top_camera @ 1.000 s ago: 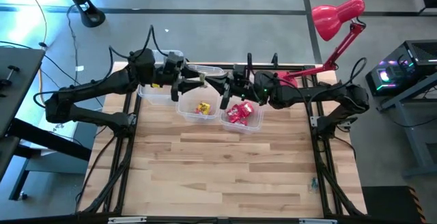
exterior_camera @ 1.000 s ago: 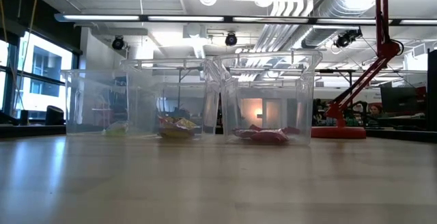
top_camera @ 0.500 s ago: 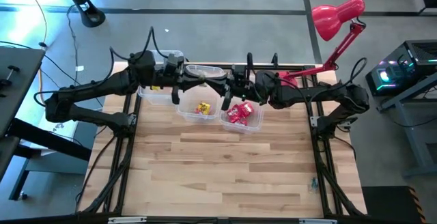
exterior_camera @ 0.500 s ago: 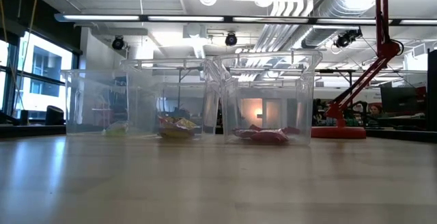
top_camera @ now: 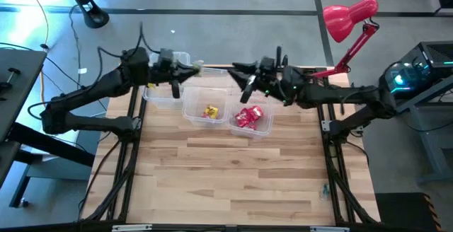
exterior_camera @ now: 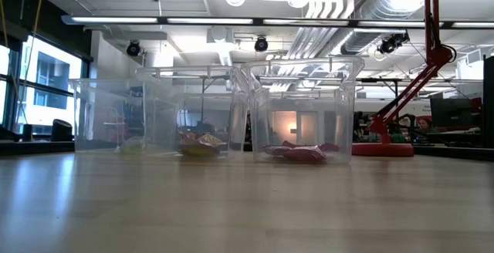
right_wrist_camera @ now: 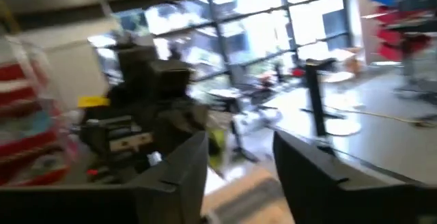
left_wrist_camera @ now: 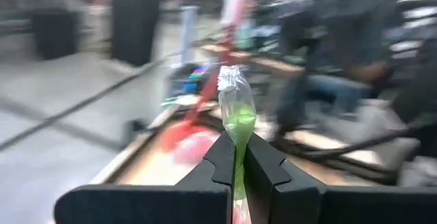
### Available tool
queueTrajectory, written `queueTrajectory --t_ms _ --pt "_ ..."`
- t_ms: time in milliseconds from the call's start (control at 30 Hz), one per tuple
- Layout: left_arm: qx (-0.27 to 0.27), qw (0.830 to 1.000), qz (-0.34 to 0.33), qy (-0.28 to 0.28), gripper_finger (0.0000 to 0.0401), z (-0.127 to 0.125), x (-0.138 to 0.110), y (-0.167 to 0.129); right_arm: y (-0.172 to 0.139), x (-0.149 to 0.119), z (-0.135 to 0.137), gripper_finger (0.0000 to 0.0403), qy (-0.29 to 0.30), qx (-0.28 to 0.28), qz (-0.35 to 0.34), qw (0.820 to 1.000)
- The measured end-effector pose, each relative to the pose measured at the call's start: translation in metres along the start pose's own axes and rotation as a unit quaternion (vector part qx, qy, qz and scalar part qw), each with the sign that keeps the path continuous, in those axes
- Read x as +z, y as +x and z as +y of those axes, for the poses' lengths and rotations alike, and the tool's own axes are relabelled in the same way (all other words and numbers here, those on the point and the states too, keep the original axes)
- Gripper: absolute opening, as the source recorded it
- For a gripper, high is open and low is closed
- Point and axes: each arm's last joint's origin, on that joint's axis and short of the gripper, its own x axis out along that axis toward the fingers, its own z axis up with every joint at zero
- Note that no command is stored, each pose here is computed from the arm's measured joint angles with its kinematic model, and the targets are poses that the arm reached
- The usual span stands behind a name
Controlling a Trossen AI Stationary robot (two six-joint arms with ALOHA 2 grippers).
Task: Sort candy
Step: Put the green gummy into the left transparent bin, then put the blue gummy into the left transparent bin
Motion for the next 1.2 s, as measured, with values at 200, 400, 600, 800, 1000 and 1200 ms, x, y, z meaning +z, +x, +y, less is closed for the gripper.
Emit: queueTrajectory --t_ms 200,400,600,800,1000,1200 --pt "0.273 0.954 0.125 0.021 0.0007 0.023 -0.024 -0.025 -0.017 0.009 -0.007 0.0201 -0.023 -0.051 0.037 0.998" --pt "0.454 0.845 0.284 -0.013 0.0047 0.054 -0.059 -0.032 -0.016 -0.007 -0.011 0.0204 -0.041 -0.078 0.099 0.991" --pt "0.476 0.807 0.347 -0.041 0.0121 0.080 -0.078 -0.012 -0.019 -0.008 -0.014 0.0204 -0.056 -0.104 0.112 0.987" --pt "0.432 0.825 0.355 -0.086 0.0188 0.084 -0.082 -0.004 -0.038 0.008 -0.012 0.0204 -0.047 -0.084 0.114 0.989" --pt "0.296 0.911 0.252 -0.141 0.0210 0.065 -0.052 -0.008 -0.071 0.002 -0.001 0.0204 0.014 0.005 0.243 0.970" --pt "0.197 0.966 0.119 -0.120 0.0211 0.040 -0.021 -0.016 -0.115 -0.033 0.028 0.0204 0.114 0.023 0.468 0.876"
